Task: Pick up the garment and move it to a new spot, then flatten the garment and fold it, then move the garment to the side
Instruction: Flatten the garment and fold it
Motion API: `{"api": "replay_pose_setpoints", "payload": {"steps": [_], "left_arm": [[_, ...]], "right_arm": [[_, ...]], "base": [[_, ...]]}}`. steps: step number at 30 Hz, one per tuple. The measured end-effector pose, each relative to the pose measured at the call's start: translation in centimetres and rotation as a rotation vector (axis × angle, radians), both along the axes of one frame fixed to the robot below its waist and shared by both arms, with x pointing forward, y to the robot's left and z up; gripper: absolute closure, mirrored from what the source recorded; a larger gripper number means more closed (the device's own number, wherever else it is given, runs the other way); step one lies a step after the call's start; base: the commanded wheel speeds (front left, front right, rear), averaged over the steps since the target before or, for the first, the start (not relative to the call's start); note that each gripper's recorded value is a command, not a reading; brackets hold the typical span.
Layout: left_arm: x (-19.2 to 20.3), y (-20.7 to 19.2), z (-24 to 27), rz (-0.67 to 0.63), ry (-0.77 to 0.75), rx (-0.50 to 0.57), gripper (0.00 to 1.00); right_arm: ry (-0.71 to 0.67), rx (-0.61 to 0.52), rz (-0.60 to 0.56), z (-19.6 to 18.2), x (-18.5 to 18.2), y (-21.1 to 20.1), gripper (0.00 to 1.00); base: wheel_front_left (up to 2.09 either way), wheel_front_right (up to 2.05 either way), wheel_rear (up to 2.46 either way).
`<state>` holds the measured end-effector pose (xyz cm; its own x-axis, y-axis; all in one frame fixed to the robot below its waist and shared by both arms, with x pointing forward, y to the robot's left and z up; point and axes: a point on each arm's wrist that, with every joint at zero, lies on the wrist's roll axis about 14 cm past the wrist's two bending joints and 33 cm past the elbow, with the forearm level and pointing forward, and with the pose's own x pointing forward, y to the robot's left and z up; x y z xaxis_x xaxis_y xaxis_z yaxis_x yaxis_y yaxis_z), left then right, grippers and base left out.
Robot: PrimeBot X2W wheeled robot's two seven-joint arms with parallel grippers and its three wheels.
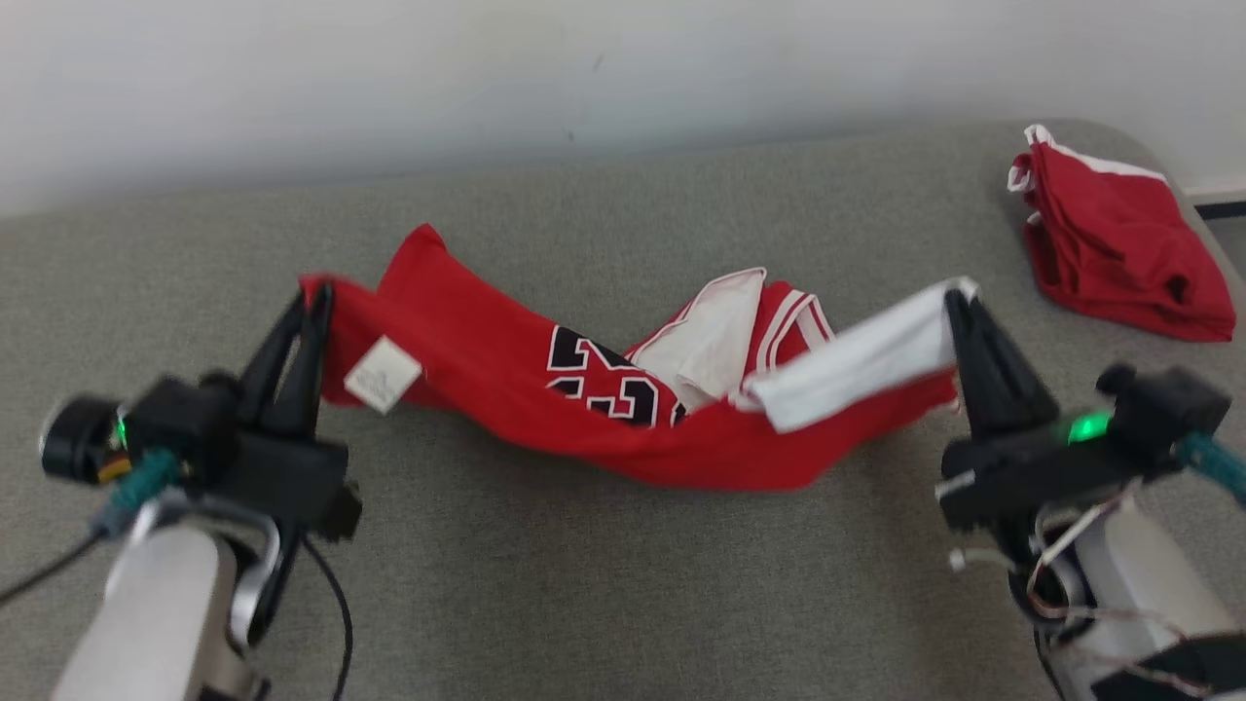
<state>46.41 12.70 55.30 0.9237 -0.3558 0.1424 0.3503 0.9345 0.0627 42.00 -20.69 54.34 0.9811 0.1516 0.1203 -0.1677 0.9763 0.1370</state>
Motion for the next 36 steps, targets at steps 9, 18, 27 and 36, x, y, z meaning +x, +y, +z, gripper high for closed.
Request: {"api": "replay_pose_setpoints", "payload": {"steps": [9,18,27,36], "left_arm": [[9.5,-2.5,11.2,-0.112,-0.203,0.084,1.0],[19.0,-1.3,18.9,-0.075,-0.312,0.027,1.0],[25.1,-1.3,19.6,-0.046,-0.337,-0.005,1.0],[28.0,-1.4,19.3,-0.037,-0.341,-0.035,1.0]], "right_arm": [[-0.23,-0.003,0.044,12.0,11.6,0.3,1.0],[-0.355,-0.012,0.064,21.1,21.6,1.0,1.0],[-0.354,-0.027,0.035,22.9,27.6,0.7,1.0],[-0.357,-0.087,0.009,23.5,30.4,0.8,1.0]], "base": [[0.0,0.0,0.0],[0.0,0.0,0.0],[0.0,0.0,0.0],[0.0,0.0,0.0]]}}
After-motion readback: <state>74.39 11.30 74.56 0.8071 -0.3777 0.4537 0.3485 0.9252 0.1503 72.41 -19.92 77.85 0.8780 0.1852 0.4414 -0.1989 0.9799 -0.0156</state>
